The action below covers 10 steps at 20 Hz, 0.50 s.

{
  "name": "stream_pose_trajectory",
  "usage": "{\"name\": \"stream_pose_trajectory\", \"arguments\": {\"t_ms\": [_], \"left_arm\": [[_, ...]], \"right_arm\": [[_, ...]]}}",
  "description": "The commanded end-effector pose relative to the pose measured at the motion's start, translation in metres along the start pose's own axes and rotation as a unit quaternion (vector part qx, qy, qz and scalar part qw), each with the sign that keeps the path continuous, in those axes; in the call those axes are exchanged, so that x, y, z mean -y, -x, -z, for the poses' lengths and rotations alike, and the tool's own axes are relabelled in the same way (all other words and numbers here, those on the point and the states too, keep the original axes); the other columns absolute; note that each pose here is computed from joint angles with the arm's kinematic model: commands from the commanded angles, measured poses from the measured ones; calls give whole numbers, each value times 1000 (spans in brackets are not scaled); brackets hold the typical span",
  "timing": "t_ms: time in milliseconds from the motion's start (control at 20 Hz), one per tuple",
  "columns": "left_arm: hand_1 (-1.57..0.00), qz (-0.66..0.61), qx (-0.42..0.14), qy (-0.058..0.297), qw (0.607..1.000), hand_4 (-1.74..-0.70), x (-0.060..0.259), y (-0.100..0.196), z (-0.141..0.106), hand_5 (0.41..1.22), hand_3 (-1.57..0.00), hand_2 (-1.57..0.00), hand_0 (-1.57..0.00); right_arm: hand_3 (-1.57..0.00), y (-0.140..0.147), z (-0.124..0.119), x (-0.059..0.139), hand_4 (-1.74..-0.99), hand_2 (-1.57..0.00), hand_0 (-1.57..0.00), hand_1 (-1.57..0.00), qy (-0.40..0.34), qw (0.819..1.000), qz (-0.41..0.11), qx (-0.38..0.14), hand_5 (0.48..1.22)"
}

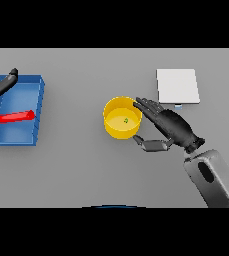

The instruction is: Pick up the red beaker and tilt it to pour out 1 green nut into yellow bowl. Pick up the yellow bowl and place it on the metallic measuring scale.

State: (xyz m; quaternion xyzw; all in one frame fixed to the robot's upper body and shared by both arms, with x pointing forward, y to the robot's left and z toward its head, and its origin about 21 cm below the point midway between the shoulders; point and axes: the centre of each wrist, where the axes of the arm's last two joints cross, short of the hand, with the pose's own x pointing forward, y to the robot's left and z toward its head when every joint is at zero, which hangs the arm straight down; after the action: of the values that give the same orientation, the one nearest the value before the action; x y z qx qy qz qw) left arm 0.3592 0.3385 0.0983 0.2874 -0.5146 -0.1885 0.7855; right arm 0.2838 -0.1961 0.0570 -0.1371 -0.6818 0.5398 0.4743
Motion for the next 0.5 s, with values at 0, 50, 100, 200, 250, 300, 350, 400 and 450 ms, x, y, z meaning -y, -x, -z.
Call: {"name": "stream_pose_trajectory", "arguments": {"t_ms": [0, 50, 100, 200, 250, 300, 350, 400, 450], "left_arm": [[-3, 2, 3, 3, 1000, -716, 3, 0, 0, 667, -2, -3, -4], [-2, 1, 0, 4, 1000, -715, 3, -1, 1, 669, -2, -2, -3], [-2, 3, -1, 6, 1000, -712, 1, -2, 1, 672, -1, -2, -2], [-1, 0, 2, 5, 1000, -713, 1, 2, 0, 680, 0, -1, -1], [0, -3, 4, 7, 1000, -714, 3, 3, -2, 682, 0, 0, -1], [0, -3, 5, 7, 1000, -716, 3, 3, -2, 682, 0, 0, 0], [0, -5, 4, 8, 1000, -719, 1, 1, -1, 684, 0, 0, 0], [0, -6, 4, 9, 1000, -720, 4, 1, 0, 687, 0, 0, 0], [0, -7, 3, 8, 1000, -722, 2, 3, -1, 688, 1, 0, 0]], "right_arm": [[1, -2, 5, 1, -1233, 1, 1, 1, -25, 999, -36, 19, 703], [1, -5, 15, 6, -1232, 1, 1, 1, -44, 996, -70, 33, 702], [1, -6, 19, 7, -1228, 1, 1, 1, -67, 992, -98, 41, 703], [1, -8, 29, 8, -1216, 1, 1, 1, -112, 983, -137, 57, 706], [1, -9, 36, 9, -1213, 1, 1, 1, -130, 978, -152, 62, 705], [1, -9, 41, 12, -1211, 1, 1, 1, -143, 973, -167, 70, 704], [1, -9, 47, 7, -1212, 1, 1, 1, -160, 969, -176, 71, 705], [1, -11, 53, 8, -1215, 1, 1, 1, -172, 964, -185, 77, 704], [1, -11, 59, 6, -1219, 1, 1, 1, -192, 958, -199, 74, 705]]}}
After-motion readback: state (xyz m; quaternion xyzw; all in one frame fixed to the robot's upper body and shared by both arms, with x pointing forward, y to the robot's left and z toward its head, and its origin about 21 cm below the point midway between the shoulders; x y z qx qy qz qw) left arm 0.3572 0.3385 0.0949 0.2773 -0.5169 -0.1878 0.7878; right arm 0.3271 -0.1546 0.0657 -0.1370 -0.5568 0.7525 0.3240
